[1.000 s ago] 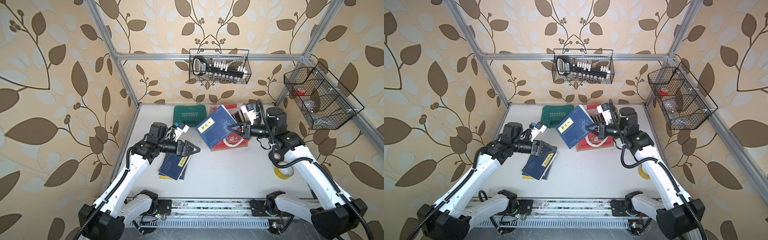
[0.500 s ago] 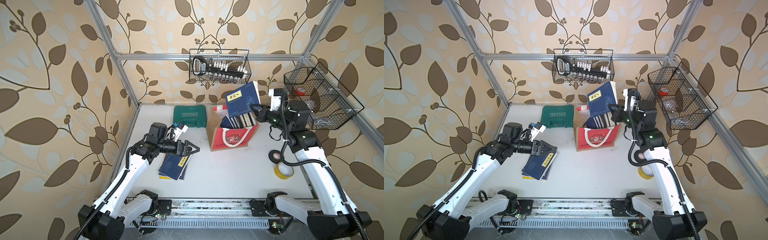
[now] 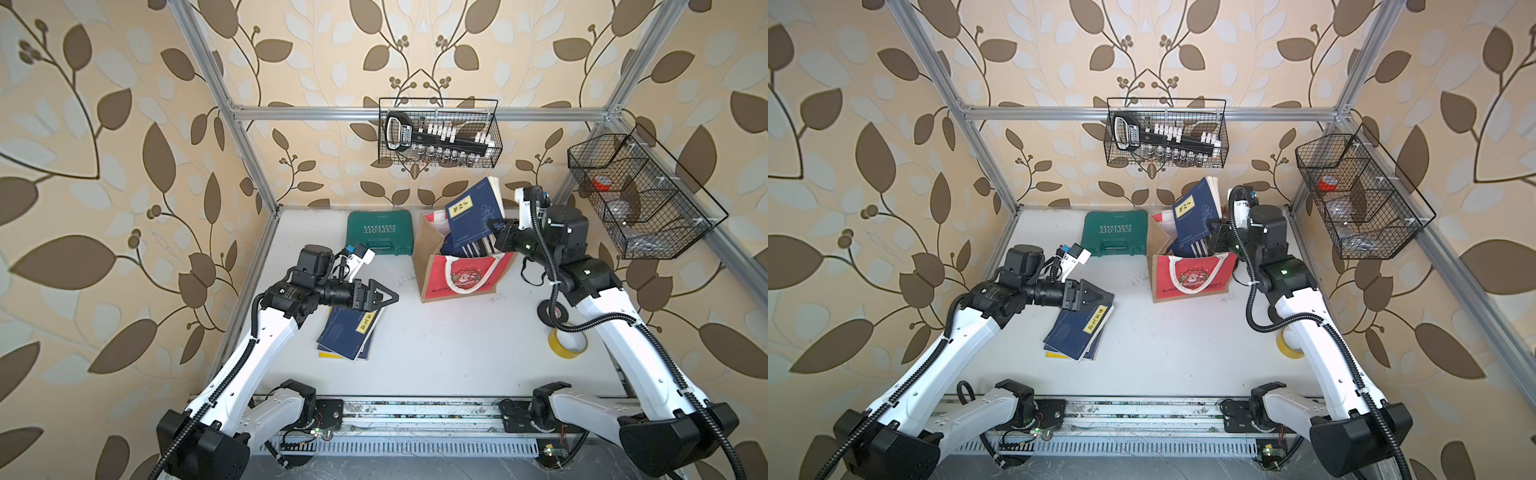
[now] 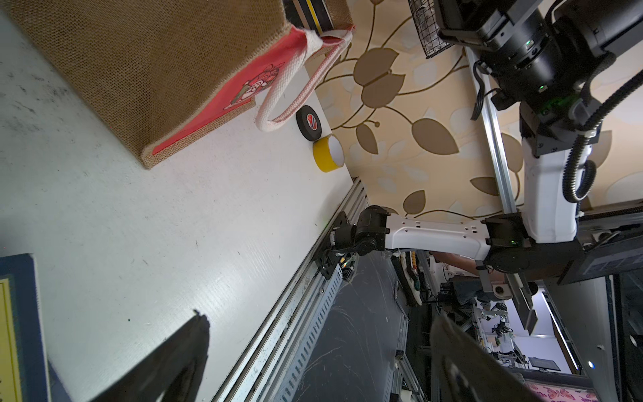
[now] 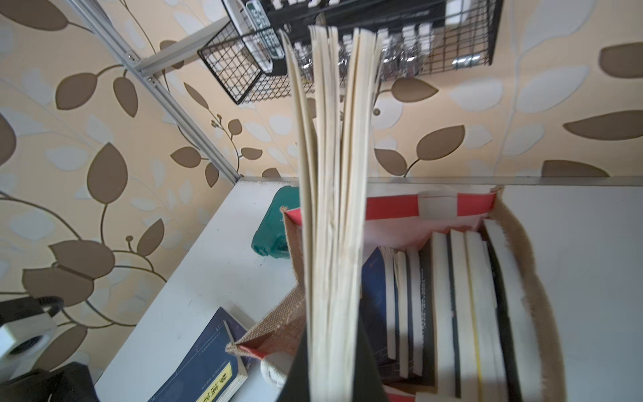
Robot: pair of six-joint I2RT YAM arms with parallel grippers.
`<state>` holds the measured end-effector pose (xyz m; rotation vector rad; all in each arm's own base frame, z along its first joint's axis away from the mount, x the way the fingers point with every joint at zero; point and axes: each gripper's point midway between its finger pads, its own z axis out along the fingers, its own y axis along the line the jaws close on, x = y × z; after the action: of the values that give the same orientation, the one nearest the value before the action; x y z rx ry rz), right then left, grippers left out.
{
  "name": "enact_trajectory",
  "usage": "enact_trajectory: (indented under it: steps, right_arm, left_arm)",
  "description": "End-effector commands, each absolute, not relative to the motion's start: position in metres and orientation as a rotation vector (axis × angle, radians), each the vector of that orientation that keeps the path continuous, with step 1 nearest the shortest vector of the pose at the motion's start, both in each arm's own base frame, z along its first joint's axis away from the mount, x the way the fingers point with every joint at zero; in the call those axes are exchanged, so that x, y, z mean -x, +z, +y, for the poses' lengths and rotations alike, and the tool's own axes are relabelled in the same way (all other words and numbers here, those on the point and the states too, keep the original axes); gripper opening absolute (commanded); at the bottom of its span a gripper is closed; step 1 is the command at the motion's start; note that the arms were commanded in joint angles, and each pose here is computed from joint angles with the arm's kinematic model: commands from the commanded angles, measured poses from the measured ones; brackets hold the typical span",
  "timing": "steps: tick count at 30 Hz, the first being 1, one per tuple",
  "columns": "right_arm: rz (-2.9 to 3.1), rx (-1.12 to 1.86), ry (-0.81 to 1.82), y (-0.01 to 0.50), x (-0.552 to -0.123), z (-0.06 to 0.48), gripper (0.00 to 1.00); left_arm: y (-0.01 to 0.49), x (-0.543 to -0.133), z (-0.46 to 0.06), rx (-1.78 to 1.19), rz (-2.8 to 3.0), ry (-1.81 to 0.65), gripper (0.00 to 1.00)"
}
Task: Put the books into the canvas bag
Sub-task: Place the book in the canvas bag.
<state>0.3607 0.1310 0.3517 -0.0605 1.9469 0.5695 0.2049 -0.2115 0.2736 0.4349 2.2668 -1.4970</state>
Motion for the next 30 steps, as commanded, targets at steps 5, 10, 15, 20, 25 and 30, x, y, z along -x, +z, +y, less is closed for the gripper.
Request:
enact_trajectory:
  steps: [5,10,15,20,25,30]
  right_arm:
    - [1.953,0.100,0.603,0.338,-0.351,0.164,0.00]
    - [1.975,0.133,0.667,0.332,-0.349,0.193,0.00]
    - [2.021,0.119,0.689,0.316,-0.357,0.207,0.00]
    - [2.068,0.088,0.641,0.303,-0.369,0.206,0.00]
    - [2.101,0.064,0.587,0.290,-0.375,0.200,0.06]
    - [2.121,0.049,0.571,0.282,-0.377,0.194,0.16]
  left_arm:
    - [0.292,-0.208,-0.210,-0.480,2.197,-1.476,0.99]
    - [0.293,-0.208,-0.210,-0.480,2.195,-1.476,0.99]
    - [0.294,-0.207,-0.209,-0.483,2.188,-1.472,0.99]
    - [0.294,-0.207,-0.209,-0.483,2.189,-1.473,0.99]
    - [0.294,-0.208,-0.209,-0.479,2.189,-1.464,0.99]
    - [0.293,-0.209,-0.209,-0.474,2.196,-1.465,0.99]
